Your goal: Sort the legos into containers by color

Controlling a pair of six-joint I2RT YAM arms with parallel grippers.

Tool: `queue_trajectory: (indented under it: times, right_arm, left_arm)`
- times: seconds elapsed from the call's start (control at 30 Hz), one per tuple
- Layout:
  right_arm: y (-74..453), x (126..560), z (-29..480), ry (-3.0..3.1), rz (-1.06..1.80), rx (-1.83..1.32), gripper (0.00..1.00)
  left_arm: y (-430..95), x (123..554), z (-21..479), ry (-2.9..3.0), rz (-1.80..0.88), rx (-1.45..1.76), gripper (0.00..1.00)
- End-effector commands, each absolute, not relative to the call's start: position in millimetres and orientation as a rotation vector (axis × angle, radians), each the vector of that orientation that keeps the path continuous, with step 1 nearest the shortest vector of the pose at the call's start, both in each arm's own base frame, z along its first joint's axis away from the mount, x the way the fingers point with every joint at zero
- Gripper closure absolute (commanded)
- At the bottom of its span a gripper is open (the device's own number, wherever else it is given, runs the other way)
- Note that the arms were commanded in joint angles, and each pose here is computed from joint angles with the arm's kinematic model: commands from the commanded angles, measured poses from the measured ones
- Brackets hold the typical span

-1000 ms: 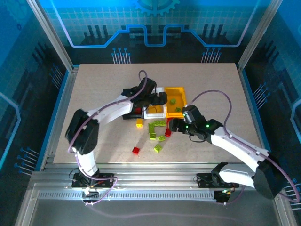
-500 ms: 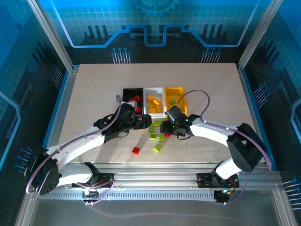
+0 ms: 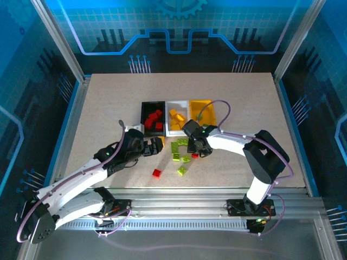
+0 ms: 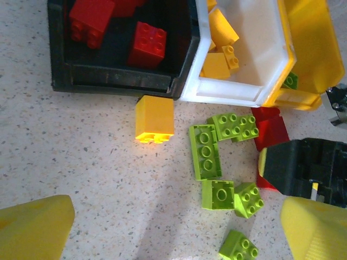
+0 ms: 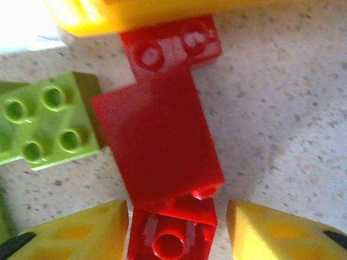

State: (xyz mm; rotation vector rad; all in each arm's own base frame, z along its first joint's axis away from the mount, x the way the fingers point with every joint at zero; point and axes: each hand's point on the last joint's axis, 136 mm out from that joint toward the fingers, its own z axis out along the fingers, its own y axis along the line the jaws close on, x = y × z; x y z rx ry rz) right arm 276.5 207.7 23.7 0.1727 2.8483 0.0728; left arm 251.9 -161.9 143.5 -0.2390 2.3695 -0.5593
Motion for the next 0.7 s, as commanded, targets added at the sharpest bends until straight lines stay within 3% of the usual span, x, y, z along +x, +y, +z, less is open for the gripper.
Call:
queue_trajectory:
  times: [0.0,0.17,0.3,0.47,0.67]
  right_arm:
    - [191,268,27,2.847,-0.036,0.180,0.55]
    - [194,272,52,2.782,0.030,0.119,0.64]
    - [214,279,92,2.701,0.161,-0.001,0.65]
    - [275,299,143,2.588,0.350,-0.191,0.65]
    - [357,341,169,2.495,0.499,-0.339,0.65]
  left_arm:
    - [-148,250,142,2.360,-0.507,-0.268,0.01]
    - [-138,250,143,2.347,-0.485,-0.288,0.01]
    - [-130,247,140,2.349,-0.462,-0.306,0.01]
    - [-124,241,135,2.349,-0.462,-0.314,0.01]
    - [-125,234,129,2.381,-0.486,-0.322,0.01]
